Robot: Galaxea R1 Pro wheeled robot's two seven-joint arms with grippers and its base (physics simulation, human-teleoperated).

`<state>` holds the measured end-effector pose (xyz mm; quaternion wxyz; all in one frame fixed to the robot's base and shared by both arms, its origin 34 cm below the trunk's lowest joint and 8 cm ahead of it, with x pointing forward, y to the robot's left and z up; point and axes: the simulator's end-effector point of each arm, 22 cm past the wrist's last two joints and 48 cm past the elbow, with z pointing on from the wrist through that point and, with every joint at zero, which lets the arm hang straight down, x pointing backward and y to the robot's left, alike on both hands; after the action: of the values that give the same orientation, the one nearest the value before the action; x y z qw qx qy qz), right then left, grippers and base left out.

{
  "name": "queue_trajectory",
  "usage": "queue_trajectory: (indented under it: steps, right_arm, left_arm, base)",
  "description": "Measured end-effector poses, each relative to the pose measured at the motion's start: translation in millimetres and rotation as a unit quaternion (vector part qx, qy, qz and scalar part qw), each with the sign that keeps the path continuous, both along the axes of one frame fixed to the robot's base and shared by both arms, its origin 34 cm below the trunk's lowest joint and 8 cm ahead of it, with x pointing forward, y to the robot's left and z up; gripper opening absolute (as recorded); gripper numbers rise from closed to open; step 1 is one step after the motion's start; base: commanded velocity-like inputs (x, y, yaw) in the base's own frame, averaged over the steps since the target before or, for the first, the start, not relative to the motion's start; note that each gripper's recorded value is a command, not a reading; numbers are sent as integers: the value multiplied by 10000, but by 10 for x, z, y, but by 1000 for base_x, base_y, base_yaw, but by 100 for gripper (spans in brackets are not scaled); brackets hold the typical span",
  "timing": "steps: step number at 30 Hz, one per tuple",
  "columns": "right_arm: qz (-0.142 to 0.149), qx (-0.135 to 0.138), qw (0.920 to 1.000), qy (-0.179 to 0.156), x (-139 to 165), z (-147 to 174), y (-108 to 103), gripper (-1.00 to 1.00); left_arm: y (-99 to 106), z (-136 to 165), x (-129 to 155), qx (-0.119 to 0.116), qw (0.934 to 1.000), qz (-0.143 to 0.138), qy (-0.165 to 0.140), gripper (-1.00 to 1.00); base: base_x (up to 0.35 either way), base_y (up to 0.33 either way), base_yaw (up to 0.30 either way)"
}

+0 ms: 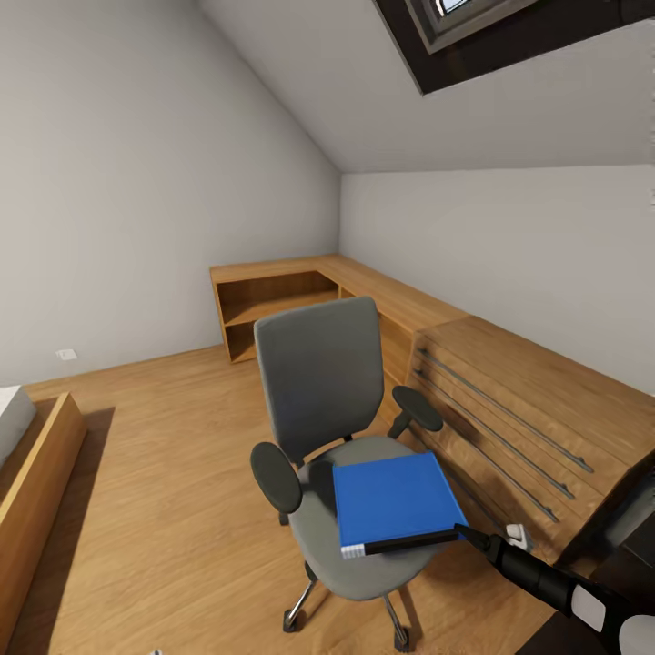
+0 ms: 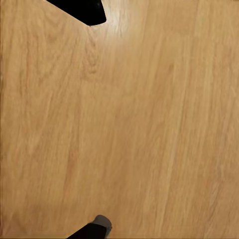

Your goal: In the bedroom, organize the workspace by keeping the computer under the desk, ensuring the monitor is on the desk, placing the keyboard on the desk next to the monitor, placing the mouse on the desk next to the keyboard, moving the folder from the swivel chair onto the desk next to the mouse, stacking the notebook on top of the folder with the pen on top of the notebook, and positioning the swivel chair next to the desk.

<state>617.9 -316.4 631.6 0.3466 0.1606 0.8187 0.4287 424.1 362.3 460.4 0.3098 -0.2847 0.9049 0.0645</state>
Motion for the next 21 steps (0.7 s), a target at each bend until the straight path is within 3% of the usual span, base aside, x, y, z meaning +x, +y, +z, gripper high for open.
queue_trajectory:
  steps: [4, 12, 21]
  right_arm:
    - [15, 31, 10000, -3, 3, -1, 48, -100]
    - [12, 48, 10000, 2, 6, 37, 56, -100]
    - [12, 50, 10000, -3, 21, 201, 59, -100]
  left_arm:
    - [-11, 0, 0, -3, 10000, -9, 0, 100]
    - [-15, 37, 4, -3, 10000, -19, 0, 100]
    - [-25, 138, -93, -23, 9999, 4, 131, 100]
  base:
    - [-186, 0, -47]
    - [-28, 0, -206]
    - [-1, 0, -27]
